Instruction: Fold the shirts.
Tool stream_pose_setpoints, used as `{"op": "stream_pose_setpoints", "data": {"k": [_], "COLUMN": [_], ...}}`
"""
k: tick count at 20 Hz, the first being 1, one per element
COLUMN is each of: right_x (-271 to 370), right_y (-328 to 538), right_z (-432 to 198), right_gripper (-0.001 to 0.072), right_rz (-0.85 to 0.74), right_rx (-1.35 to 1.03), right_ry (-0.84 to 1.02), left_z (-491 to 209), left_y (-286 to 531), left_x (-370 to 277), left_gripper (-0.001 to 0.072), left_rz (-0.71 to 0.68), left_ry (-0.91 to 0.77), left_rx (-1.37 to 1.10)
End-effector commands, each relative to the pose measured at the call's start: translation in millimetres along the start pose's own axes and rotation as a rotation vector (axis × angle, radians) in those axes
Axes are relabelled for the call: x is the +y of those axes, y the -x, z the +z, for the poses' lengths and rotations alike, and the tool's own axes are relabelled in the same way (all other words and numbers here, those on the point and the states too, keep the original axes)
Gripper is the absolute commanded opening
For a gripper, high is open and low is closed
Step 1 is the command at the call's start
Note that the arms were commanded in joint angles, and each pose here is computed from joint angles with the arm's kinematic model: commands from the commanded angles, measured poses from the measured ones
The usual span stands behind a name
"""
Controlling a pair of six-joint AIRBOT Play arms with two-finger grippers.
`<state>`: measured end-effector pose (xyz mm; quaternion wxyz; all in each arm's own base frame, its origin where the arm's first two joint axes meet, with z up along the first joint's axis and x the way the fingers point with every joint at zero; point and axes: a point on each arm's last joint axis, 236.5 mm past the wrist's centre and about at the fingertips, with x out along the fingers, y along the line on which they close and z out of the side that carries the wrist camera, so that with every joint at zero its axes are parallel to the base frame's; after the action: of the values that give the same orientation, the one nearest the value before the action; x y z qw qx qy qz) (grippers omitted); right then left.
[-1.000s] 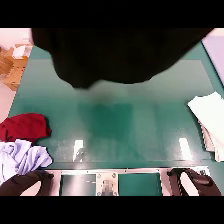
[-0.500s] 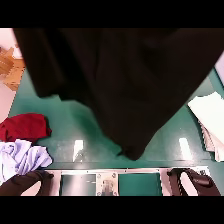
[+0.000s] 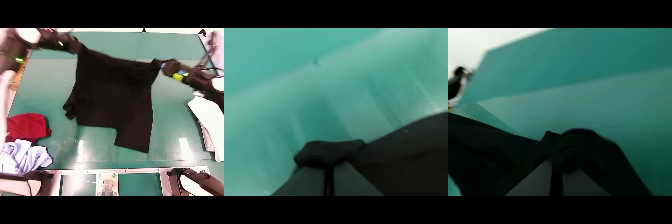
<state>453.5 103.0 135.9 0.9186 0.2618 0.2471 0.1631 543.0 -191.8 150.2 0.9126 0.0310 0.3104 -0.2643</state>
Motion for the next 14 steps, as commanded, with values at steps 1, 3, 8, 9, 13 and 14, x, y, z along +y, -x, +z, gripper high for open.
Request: {"op": "stream_pose_setpoints", "data": {"k": [1,3,8,9,13,14], "right_x": [-80,-101,-137,-145,-182,-183], "right_y": [-59,-59,11,27,59,58], "right_z": [-56,-68,-50,-57,-134,-154], "right_gripper": [0.0023,0.0156,0.0302,0.0301,0.0302,0.0303], "right_rz": [-0.143,-0.153,-0.102,-0.102,-0.184,-0.188], "right_rx": [0.131,0.184,0.266,0.306,0.475,0.509], "right_ry": [-0.075,-0.116,-0.238,-0.261,-0.394,-0.424], "left_z": [-59,-67,-52,-50,-66,-75], "left_y": [-87,-91,-41,-25,17,21], "left_x": [17,18,30,38,64,66], "left_gripper": [0.0024,0.0422,0.0717,0.0717,0.0717,0.0717], "left_rz": [-0.026,-0.026,-0.085,-0.089,-0.099,-0.103], "left_ry": [0.105,0.099,0.092,0.124,0.246,0.27], "left_rx": [0.078,0.102,0.212,0.238,0.346,0.38]}}
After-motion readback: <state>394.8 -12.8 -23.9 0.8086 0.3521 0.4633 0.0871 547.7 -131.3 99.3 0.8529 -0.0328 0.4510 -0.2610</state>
